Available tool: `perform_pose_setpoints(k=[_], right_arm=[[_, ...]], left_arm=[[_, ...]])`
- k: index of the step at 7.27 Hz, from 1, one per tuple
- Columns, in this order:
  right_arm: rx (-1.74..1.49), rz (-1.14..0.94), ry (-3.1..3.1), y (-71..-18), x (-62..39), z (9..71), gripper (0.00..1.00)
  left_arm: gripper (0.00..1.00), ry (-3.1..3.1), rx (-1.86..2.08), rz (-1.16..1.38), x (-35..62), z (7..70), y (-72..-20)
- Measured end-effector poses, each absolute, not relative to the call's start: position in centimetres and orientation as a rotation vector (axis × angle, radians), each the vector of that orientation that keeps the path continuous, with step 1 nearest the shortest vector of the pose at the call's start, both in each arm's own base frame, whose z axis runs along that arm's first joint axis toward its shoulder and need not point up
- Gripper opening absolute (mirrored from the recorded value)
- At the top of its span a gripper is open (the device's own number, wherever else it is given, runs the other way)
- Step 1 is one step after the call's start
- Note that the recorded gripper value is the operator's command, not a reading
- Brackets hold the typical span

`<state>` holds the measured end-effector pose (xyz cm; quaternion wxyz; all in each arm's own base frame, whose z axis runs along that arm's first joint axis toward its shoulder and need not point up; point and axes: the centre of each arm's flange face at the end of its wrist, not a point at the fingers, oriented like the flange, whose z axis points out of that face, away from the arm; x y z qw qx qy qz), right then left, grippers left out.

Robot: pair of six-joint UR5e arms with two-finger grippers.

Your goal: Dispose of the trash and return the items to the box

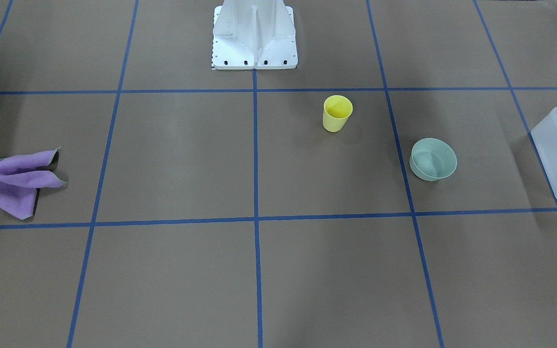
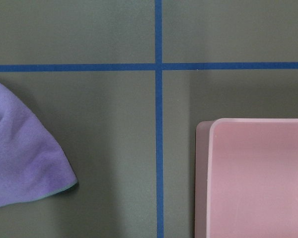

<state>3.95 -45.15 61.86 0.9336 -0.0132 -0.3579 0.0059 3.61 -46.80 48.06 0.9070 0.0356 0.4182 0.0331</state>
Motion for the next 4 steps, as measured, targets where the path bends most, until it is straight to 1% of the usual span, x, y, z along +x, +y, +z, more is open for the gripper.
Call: perform_pose_setpoints(k=[2, 4], right_arm=[[-0.023, -0.001, -0.736, -45.4, 3.4, 61.5, 1.0], [-0.021, -0.006, -0.743, -45.5, 3.1, 61.4, 1.0]], left_arm=[[0.98, 0.879, 0.012, 0.038, 13.4, 40.0, -43.5], [0.98, 0.856, -0.014, 0.016, 26.0, 32.6, -39.0]])
